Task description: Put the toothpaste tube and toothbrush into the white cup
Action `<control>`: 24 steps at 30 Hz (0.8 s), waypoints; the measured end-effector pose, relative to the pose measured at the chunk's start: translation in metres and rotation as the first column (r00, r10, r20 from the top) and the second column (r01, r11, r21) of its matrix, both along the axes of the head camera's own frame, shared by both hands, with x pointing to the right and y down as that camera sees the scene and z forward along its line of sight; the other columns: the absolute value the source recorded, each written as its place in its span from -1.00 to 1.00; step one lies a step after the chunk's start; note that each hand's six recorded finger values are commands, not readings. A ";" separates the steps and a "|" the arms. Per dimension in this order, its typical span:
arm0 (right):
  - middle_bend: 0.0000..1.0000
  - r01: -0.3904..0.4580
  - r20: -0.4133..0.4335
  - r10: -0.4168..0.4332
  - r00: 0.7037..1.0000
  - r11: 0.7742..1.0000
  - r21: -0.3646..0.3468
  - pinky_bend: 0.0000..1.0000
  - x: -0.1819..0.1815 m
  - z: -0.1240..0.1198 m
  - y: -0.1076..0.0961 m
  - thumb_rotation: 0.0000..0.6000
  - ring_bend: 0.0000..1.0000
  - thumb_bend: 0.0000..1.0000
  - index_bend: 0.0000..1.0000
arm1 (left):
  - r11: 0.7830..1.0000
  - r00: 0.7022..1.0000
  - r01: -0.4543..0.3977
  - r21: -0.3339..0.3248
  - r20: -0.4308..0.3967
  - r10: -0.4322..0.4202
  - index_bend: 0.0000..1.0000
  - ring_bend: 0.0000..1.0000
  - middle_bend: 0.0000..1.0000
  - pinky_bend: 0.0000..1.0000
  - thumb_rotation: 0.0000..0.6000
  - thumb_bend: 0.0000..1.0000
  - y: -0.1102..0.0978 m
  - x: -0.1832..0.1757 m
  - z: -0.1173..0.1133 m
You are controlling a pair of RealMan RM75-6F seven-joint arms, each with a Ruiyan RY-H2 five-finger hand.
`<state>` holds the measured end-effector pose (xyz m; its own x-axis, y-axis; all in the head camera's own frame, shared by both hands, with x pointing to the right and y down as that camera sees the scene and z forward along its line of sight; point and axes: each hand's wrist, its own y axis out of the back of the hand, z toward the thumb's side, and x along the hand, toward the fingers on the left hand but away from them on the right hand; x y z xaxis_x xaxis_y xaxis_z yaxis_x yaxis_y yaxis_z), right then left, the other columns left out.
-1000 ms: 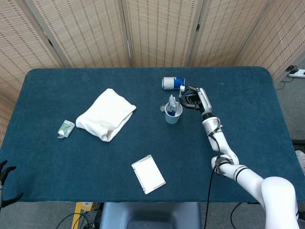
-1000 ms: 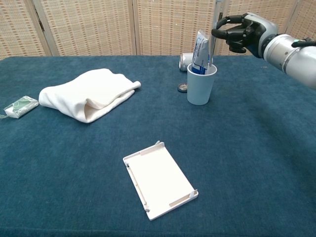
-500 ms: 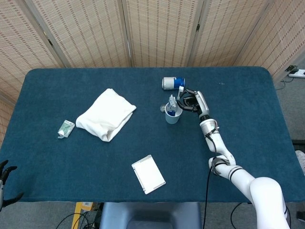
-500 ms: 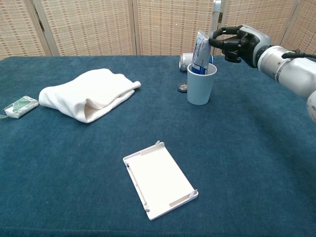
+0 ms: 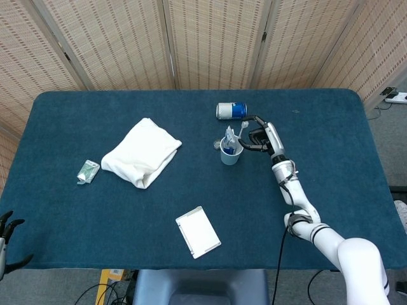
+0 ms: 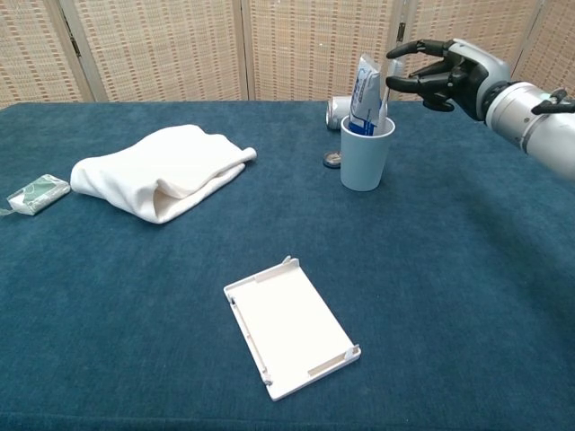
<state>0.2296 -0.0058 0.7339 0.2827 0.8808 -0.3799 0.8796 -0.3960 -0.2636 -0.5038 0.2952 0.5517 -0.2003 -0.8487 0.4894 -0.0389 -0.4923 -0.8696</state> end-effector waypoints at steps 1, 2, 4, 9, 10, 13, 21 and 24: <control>0.84 0.009 -0.020 -0.009 1.000 1.000 0.016 1.00 0.003 -0.002 0.001 1.00 0.84 -0.68 -0.36 | 1.000 1.000 -0.003 0.004 -0.001 0.003 -0.47 -0.94 -0.78 -0.67 1.00 -0.66 -0.001 0.000 0.000; 0.82 0.022 -0.051 -0.020 0.999 0.999 0.037 1.00 0.007 -0.006 0.002 1.00 0.82 -0.66 -0.36 | 1.000 1.000 -0.005 0.009 -0.002 0.005 -0.47 -0.94 -0.78 -0.67 1.00 -0.66 -0.002 0.001 0.000; 0.74 0.050 -0.111 -0.042 0.993 0.996 0.075 1.00 0.015 -0.012 0.004 1.00 0.73 -0.61 -0.36 | 1.000 1.000 -0.009 0.017 -0.005 0.009 -0.47 -0.94 -0.78 -0.67 1.00 -0.66 -0.005 0.002 0.001; 0.52 0.160 -0.338 -0.094 0.936 0.972 0.174 0.90 0.045 -0.036 0.013 1.00 0.48 -0.45 -0.36 | 0.999 0.999 -0.031 0.029 -0.013 0.031 -0.47 -0.94 -0.78 -0.67 1.00 -0.66 -0.011 0.007 0.005; 0.47 0.178 -0.376 -0.098 0.921 0.967 0.184 0.83 0.051 -0.042 0.016 1.00 0.43 -0.42 -0.36 | 0.999 0.999 -0.035 0.029 -0.014 0.036 -0.47 -0.94 -0.78 -0.67 1.00 -0.66 -0.013 0.008 0.006; 0.33 0.218 -0.468 -0.105 0.877 0.956 0.195 0.63 0.067 -0.059 0.030 1.00 0.28 -0.39 -0.36 | 0.998 0.998 -0.051 0.037 -0.023 0.051 -0.47 -0.94 -0.78 -0.67 1.00 -0.66 -0.018 0.012 0.008; -0.19 0.244 -0.716 -0.063 0.695 0.958 0.152 -0.06 0.138 -0.114 0.084 1.00 -0.35 -0.31 -0.36 | 0.995 0.996 -0.079 0.058 -0.033 0.081 -0.47 -0.94 -0.78 -0.67 1.00 -0.66 -0.027 0.024 0.015; -0.40 0.228 -0.798 -0.054 0.600 0.968 0.106 -0.30 0.172 -0.134 0.110 1.00 -0.58 -0.31 -0.43 | 0.995 0.996 -0.083 0.062 -0.037 0.085 -0.47 -0.94 -0.78 -0.67 1.00 -0.67 -0.029 0.028 0.017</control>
<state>0.4014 0.1040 0.6002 0.0793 0.9303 -0.3580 0.2359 -0.3665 -0.9000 -0.4760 0.2665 0.5690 -0.1084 -0.8901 0.4426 -0.0346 -0.4416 -0.8965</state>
